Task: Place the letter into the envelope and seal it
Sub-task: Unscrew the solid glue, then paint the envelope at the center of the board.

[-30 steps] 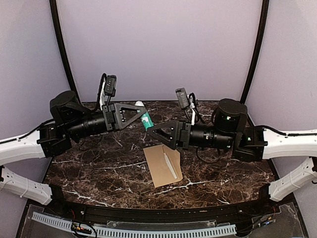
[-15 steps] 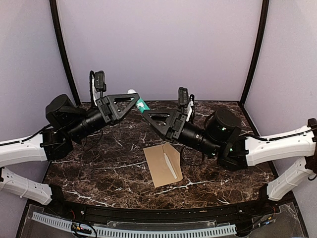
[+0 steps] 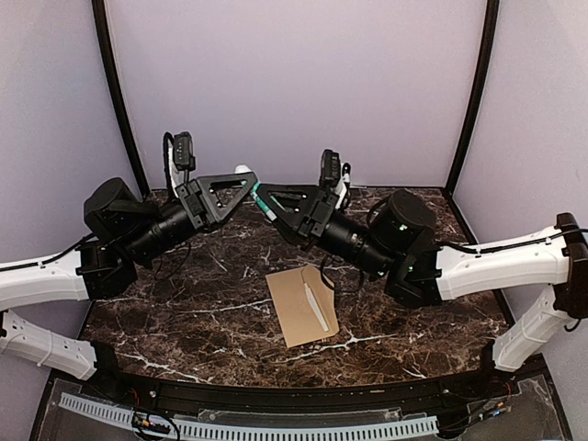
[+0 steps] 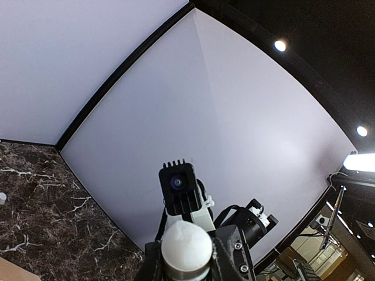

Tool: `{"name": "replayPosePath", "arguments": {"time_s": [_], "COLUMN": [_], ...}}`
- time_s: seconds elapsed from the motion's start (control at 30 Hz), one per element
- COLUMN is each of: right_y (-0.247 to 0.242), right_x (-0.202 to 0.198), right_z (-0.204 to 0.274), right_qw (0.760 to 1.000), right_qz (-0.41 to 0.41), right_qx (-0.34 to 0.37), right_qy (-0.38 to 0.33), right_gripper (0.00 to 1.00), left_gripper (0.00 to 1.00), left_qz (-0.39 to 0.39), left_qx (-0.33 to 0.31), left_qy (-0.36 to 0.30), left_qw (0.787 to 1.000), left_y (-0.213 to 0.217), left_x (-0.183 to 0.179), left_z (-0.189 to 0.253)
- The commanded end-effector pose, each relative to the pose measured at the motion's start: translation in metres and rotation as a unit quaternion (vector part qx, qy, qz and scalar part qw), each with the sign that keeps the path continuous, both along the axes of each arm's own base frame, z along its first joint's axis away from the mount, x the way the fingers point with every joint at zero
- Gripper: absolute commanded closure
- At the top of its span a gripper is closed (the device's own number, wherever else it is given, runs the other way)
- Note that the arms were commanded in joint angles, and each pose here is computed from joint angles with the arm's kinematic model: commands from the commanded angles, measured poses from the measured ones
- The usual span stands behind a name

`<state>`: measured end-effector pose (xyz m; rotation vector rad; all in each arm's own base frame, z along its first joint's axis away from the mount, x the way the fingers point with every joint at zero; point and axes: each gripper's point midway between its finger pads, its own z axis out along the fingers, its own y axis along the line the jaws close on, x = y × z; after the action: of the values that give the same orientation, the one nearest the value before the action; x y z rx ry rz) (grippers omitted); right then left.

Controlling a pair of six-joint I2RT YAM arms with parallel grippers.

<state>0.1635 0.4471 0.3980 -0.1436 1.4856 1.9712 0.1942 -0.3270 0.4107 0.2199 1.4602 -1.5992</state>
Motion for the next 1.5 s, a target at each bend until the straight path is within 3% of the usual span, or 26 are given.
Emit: {"name": "replayPosePath", "arguments": {"time_s": [0.0, 0.37, 0.6, 0.67, 0.83, 0.97, 1.0, 1.23, 1.4, 1.47], "right_y": [-0.004, -0.003, -0.009, -0.015, -0.033, -0.047, -0.052, -0.094, -0.124, -0.131], "right_x": [-0.002, 0.002, 0.009, 0.014, 0.021, 0.028, 0.029, 0.041, 0.038, 0.035], "right_z": [0.031, 0.035, 0.032, 0.027, 0.020, 0.011, 0.009, -0.020, -0.043, -0.057], "right_qw": [0.998, 0.998, 0.998, 0.998, 0.996, 0.991, 0.989, 0.962, 0.934, 0.922], "right_qz": [0.015, 0.013, -0.019, -0.040, -0.084, -0.128, -0.139, -0.220, -0.241, -0.235], "right_qx": [0.053, 0.062, 0.054, 0.048, 0.024, -0.025, -0.037, -0.161, -0.263, -0.307], "right_qy": [-0.015, -0.014, -0.017, -0.012, -0.016, -0.019, -0.020, -0.017, -0.022, -0.017], "right_gripper": [0.59, 0.62, 0.76, 0.79, 0.85, 0.87, 0.87, 0.88, 0.88, 0.88], "left_gripper": [0.94, 0.94, 0.93, 0.86, 0.44, 0.28, 0.20, 0.14, 0.12, 0.12], "left_qz": [0.005, 0.006, 0.000, -0.002, -0.007, -0.010, -0.015, -0.023, -0.028, -0.044], "left_qx": [-0.011, -0.010, 0.003, 0.018, 0.046, 0.081, 0.096, 0.207, 0.357, 0.395], "left_qy": [-0.014, -0.014, -0.007, 0.001, 0.011, 0.031, 0.042, 0.072, 0.103, 0.079], "left_qw": [1.000, 1.000, 1.000, 1.000, 0.999, 0.996, 0.994, 0.975, 0.928, 0.914], "left_y": [0.005, 0.005, 0.002, 0.001, 0.001, 0.003, 0.003, 0.005, 0.015, 0.015], "left_x": [-0.001, 0.000, -0.001, -0.001, -0.004, -0.007, -0.008, -0.013, 0.005, 0.015], "left_z": [0.004, -0.001, -0.010, -0.018, -0.030, -0.045, -0.053, -0.079, -0.131, -0.141]}}
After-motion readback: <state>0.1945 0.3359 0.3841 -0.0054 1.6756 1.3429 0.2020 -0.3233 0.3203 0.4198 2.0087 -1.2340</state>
